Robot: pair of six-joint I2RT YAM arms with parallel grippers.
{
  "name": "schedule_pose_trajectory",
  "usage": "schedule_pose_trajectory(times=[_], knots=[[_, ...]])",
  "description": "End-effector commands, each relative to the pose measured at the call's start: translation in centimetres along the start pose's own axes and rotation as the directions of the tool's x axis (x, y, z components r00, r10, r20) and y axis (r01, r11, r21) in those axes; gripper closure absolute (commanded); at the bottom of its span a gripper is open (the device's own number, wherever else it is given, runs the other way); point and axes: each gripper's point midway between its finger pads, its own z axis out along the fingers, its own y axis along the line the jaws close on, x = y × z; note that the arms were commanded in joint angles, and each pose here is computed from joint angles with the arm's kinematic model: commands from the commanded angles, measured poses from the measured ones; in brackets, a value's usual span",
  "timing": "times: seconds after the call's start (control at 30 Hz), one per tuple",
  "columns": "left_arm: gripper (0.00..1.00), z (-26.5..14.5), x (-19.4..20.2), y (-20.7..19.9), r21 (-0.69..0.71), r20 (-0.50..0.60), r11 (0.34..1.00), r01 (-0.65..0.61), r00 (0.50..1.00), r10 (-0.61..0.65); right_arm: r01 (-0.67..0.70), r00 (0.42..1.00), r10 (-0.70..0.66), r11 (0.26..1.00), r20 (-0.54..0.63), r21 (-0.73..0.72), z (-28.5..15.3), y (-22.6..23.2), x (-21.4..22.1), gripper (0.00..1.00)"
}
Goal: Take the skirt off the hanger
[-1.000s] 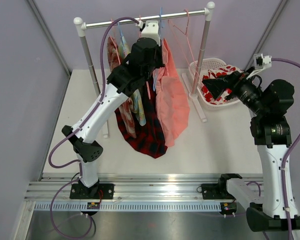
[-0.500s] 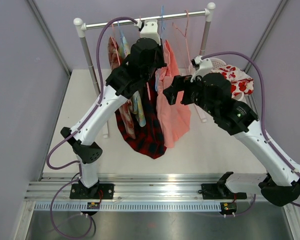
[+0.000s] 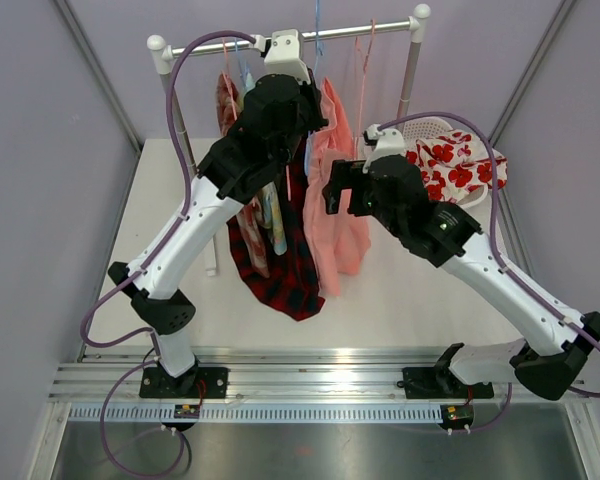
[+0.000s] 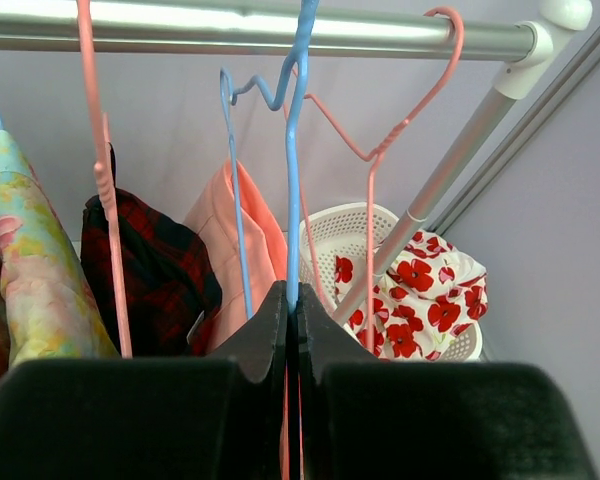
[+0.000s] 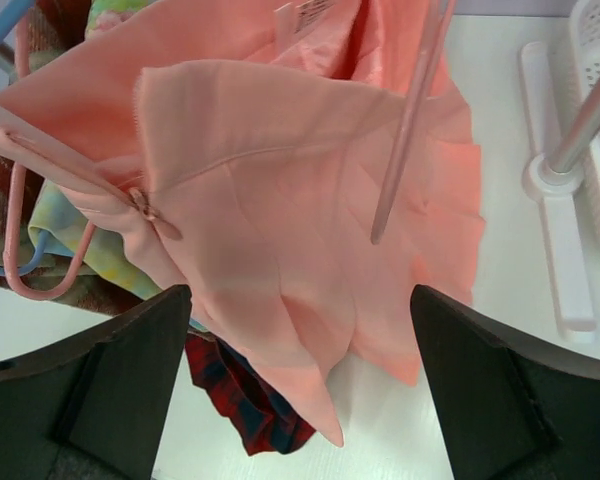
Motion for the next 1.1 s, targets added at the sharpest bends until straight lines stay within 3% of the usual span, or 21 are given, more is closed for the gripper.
schedule_pose_trajectory(times=[0.0,0.27,0.37,0.4,0.43,0.57,0.67,0.7,0.9,1.07], knots=[[1.0,-1.9,-6.5,-0.9,0.053,0.18,0.991,0.123,0.975,-0.13,-0.032,0.996,0.036,0.998,0.078,-0.054,0.3,3.0,-2.5,0.01],[1.0,-1.6,-5.9,-1.4,0.061,0.168,0.99,0.128,0.976,-0.137,-0.021,0.996,0.028,0.996,0.081,-0.09,1.5,5.6,-2.7,0.02],[1.0,-1.8,-5.8,-1.4,0.065,0.165,0.989,0.136,0.976,-0.145,-0.014,0.996,0.021,0.997,0.088,-0.077,2.2,5.6,-2.4,0.12],[1.0,-1.8,-5.7,-1.4,0.066,0.166,0.988,0.143,0.974,-0.152,-0.017,0.995,0.025,0.997,0.099,-0.079,2.4,5.7,-2.5,0.2],[1.0,-1.9,-5.7,-1.4,0.068,0.167,0.987,0.147,0.974,-0.156,-0.016,0.995,0.024,0.997,0.098,-0.073,2.7,5.6,-2.2,0.36],[1.0,-2.2,-5.8,-1.5,0.077,0.166,0.984,0.161,0.971,-0.172,0.0,0.997,0.004,0.998,0.072,-0.066,4.2,5.8,-0.6,0.61],[1.0,-2.4,-5.9,-1.3,0.076,0.169,0.984,0.16,0.971,-0.17,-0.002,0.998,0.007,0.998,0.068,-0.068,4.4,5.9,-0.5,0.95],[1.0,-2.3,-5.7,-1.2,0.069,0.169,0.985,0.156,0.972,-0.166,-0.003,0.997,0.008,0.997,0.07,-0.073,4.1,6.0,-0.6,1.0],[1.0,-2.1,-4.8,-0.7,0.049,0.164,0.989,0.142,0.975,-0.148,-0.003,0.993,0.013,0.996,0.119,-0.086,0.6,5.8,-3.0,1.0],[1.0,-1.6,-3.2,-0.5,0.023,0.163,0.99,0.141,0.976,-0.143,-0.016,0.98,0.047,0.987,0.192,-0.159,-5.3,7.3,-7.0,1.0]])
